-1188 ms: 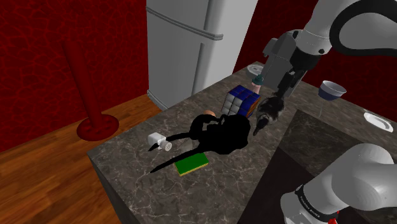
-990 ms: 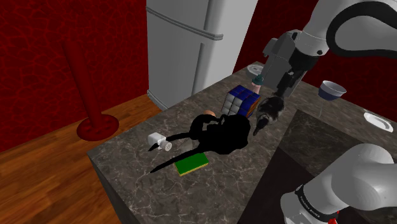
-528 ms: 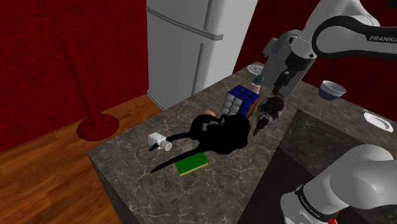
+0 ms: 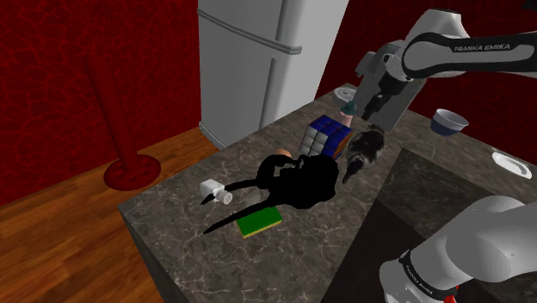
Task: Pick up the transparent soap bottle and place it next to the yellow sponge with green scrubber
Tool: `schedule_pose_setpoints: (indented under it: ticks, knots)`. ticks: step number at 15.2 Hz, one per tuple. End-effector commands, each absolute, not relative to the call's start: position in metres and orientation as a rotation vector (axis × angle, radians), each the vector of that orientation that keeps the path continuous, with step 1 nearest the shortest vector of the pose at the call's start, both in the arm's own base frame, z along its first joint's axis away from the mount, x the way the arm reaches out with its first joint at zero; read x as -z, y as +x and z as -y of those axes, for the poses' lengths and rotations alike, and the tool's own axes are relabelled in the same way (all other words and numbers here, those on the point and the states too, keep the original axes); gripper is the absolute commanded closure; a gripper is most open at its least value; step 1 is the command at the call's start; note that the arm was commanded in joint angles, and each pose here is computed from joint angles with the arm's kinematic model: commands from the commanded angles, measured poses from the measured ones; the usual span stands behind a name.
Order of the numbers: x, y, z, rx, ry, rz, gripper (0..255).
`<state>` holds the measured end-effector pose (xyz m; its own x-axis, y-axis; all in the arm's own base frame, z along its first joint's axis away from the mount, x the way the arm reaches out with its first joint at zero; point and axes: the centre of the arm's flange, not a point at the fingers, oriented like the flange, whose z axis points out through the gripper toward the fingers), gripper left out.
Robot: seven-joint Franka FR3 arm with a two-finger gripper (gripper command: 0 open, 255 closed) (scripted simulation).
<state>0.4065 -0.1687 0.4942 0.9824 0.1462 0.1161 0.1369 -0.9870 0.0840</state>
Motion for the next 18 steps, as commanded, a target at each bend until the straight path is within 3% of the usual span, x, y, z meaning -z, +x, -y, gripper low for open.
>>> schedule_pose_setpoints:
  ticks: [1, 18]
  knots:
    - [-0.482, 0.418, 0.190, -0.210, 3.059, -0.227, 0]
    - [-0.396, 0.514, 0.330, -0.360, 3.114, -0.279, 0]
